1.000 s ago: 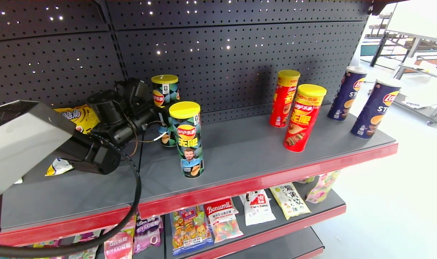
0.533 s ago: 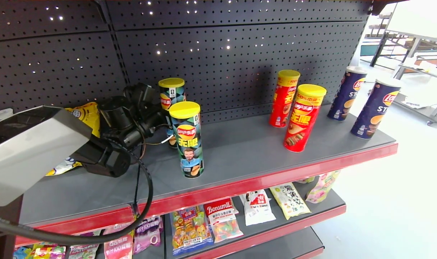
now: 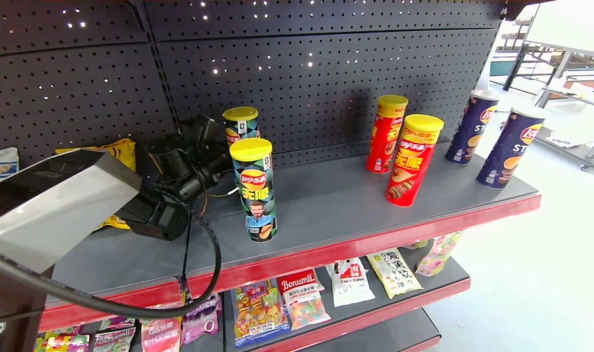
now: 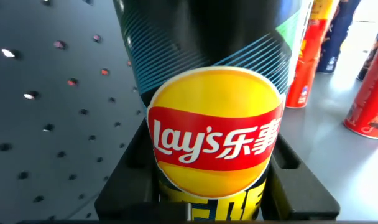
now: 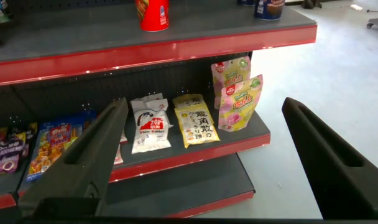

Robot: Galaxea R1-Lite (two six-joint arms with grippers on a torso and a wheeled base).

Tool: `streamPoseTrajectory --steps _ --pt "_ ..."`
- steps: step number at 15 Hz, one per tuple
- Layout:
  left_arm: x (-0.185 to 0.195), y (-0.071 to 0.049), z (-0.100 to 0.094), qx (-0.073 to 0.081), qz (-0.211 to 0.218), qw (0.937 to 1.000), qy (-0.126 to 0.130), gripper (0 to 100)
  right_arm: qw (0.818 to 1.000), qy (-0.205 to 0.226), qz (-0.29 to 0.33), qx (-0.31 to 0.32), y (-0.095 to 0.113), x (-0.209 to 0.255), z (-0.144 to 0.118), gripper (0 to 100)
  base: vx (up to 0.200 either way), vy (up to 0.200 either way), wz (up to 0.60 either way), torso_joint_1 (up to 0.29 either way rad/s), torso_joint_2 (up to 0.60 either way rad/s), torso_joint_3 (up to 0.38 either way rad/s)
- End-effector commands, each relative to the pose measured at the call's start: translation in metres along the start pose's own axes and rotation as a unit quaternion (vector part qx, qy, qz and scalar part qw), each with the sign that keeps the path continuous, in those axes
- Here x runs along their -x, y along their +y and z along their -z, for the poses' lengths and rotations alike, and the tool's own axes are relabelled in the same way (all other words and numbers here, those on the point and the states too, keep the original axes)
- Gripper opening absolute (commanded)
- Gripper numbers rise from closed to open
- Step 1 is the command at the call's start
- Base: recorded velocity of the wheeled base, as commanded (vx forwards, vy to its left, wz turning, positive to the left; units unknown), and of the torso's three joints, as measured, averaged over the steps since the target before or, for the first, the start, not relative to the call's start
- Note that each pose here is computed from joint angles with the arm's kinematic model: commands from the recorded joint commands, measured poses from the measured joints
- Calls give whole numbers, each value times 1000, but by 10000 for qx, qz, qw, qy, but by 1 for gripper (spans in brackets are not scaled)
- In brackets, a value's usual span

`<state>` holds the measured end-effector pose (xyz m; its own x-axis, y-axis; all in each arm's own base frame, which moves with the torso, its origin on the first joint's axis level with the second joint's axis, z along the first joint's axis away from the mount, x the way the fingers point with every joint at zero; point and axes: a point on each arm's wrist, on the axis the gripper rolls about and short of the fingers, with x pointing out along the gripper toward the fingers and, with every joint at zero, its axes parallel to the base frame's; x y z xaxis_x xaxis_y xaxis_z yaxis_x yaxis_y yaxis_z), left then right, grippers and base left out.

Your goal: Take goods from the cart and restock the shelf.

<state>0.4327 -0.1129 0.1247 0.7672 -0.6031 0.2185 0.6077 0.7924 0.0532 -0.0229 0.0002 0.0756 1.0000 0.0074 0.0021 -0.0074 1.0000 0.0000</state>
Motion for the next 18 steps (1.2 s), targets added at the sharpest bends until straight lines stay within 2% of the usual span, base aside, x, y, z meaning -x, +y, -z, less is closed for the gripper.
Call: streamPoseTrajectory --steps 1,11,13,18 --pt "-1 1 2 11 -1 10000 4 0 10000 3 -1 0 0 0 0 100 0 0 0 0 0 0" --pt "-3 1 10 -18 28 10000 39 0 10000 3 -1 0 0 0 0 100 0 0 0 0 0 0" --pt "-4 2 13 -168 21 9998 46 0 10000 3 -1 0 0 0 0 100 0 0 0 0 0 0" --pt "-4 3 12 -283 -16 9996 32 0 10000 3 -1 0 0 0 0 100 0 0 0 0 0 0"
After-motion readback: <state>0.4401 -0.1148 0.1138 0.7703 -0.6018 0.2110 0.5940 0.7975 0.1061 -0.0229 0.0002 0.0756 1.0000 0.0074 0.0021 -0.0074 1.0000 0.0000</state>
